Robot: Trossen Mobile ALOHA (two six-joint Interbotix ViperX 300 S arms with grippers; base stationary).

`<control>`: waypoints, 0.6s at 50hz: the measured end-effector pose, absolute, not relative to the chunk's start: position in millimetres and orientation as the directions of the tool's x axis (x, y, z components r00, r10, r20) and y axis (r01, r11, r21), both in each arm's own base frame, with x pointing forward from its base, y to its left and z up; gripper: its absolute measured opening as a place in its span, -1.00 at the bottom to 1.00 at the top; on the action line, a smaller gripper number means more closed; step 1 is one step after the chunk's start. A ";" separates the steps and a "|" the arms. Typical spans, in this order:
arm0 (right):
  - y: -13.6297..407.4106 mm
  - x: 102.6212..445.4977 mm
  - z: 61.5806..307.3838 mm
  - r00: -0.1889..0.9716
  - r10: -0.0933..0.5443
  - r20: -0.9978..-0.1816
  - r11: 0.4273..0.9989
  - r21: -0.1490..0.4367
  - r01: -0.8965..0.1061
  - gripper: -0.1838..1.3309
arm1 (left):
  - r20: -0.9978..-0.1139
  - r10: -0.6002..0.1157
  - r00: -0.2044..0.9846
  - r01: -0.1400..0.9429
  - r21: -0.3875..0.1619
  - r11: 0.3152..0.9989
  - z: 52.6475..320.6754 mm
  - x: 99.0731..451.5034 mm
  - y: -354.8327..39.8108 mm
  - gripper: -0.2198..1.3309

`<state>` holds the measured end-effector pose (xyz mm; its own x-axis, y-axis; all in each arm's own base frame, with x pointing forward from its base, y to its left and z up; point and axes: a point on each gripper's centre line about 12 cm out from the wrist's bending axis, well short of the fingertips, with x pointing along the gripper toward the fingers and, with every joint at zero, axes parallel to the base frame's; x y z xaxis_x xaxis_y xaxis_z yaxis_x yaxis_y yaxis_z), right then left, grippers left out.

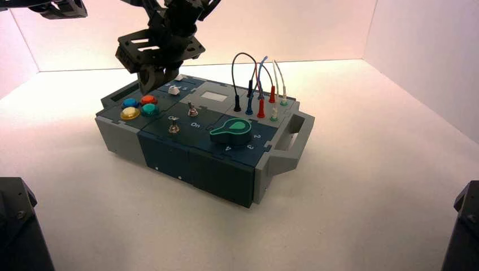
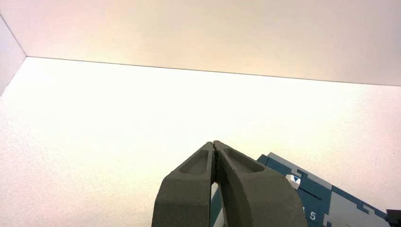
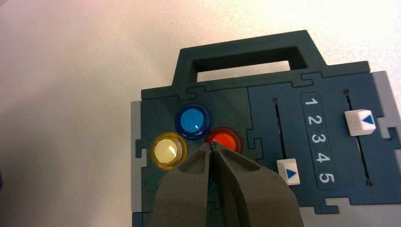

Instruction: Push the red button with the right gripper.

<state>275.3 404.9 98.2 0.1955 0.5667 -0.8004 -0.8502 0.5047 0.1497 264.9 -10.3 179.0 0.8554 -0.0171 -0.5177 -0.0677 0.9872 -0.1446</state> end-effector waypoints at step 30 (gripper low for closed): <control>407.9 278.1 89.0 0.187 0.558 -0.808 0.506 0.153 -0.849 -0.94 | -0.518 -0.018 0.855 -0.066 -0.145 0.987 179.0 264.9 -10.7 -0.92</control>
<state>278.1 407.9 89.0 0.1873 0.5581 -0.8084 -0.8489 0.5061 0.1527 264.9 -10.7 179.0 0.8553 -0.0184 -0.5177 -0.0662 0.9873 -0.1446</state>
